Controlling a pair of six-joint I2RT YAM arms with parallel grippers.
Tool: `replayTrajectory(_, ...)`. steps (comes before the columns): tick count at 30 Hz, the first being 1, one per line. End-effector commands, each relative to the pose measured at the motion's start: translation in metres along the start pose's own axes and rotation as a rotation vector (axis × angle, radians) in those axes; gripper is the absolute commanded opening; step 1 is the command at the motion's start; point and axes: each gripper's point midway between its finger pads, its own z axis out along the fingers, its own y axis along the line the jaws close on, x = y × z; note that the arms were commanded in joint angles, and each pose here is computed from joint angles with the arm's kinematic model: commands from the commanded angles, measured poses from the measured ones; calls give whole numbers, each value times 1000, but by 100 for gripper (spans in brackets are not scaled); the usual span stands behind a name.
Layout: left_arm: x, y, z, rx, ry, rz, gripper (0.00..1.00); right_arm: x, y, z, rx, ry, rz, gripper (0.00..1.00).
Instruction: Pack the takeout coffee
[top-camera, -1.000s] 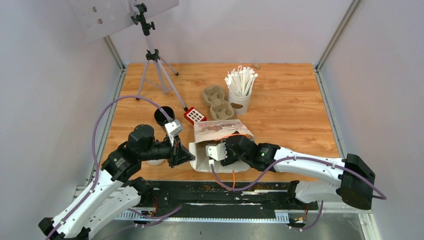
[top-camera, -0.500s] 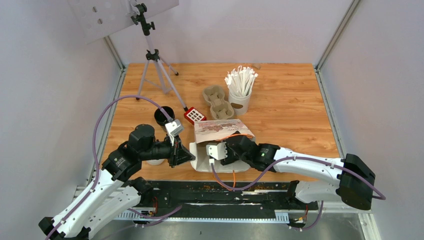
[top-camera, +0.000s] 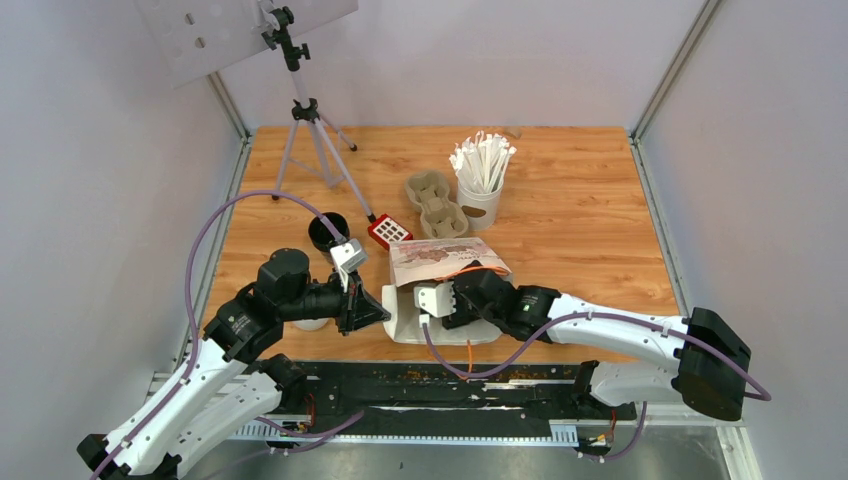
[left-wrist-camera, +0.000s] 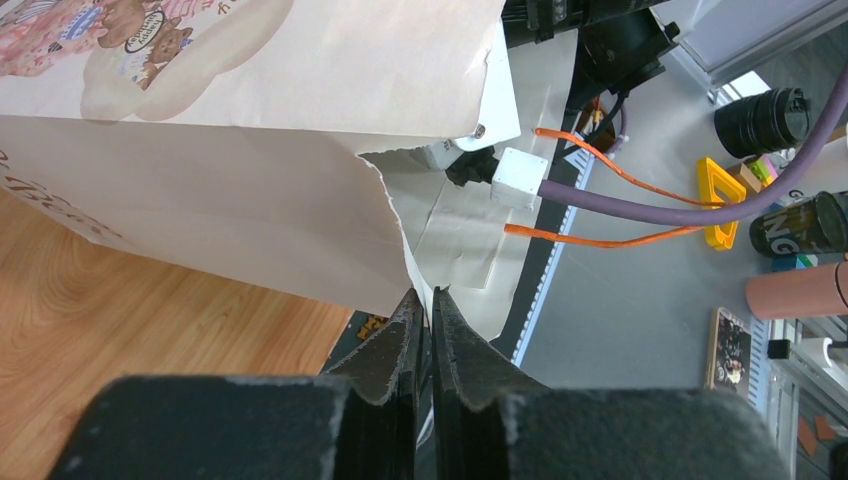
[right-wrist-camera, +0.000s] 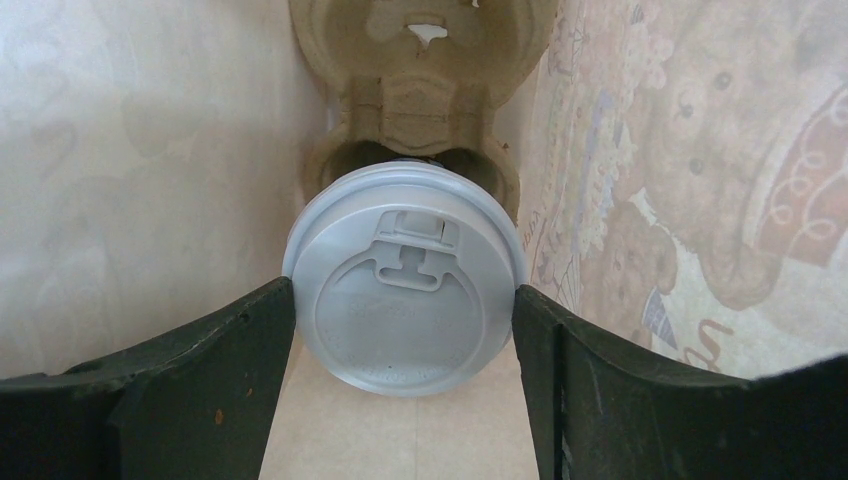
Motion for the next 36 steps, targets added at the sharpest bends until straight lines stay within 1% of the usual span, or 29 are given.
replayTrajectory(1,-12,-7,-5,13,-24,26,13,11,6,0,-36,54,28,77)
replayTrajectory(3,-14,-8,-5,14,-26,28,13,8,2,0,-33,49,32,78)
replayTrajectory(7,-15,-7,-4,12,-27,29,13,-7,-10,-6,-33,13,44,83)
replayTrajectory(13,-15,-5,-1,12,-20,23,13,-25,-28,-10,-20,-18,56,83)
replayTrajectory(25,-14,-5,-2,5,-21,23,13,-39,-32,-19,-26,-52,58,83)
replayTrajectory(29,-14,-4,-2,5,-19,24,13,-43,-29,-22,-43,-75,68,78)
replayTrajectory(36,-15,-5,-2,8,-21,23,13,-43,-23,-23,-60,-92,87,56)
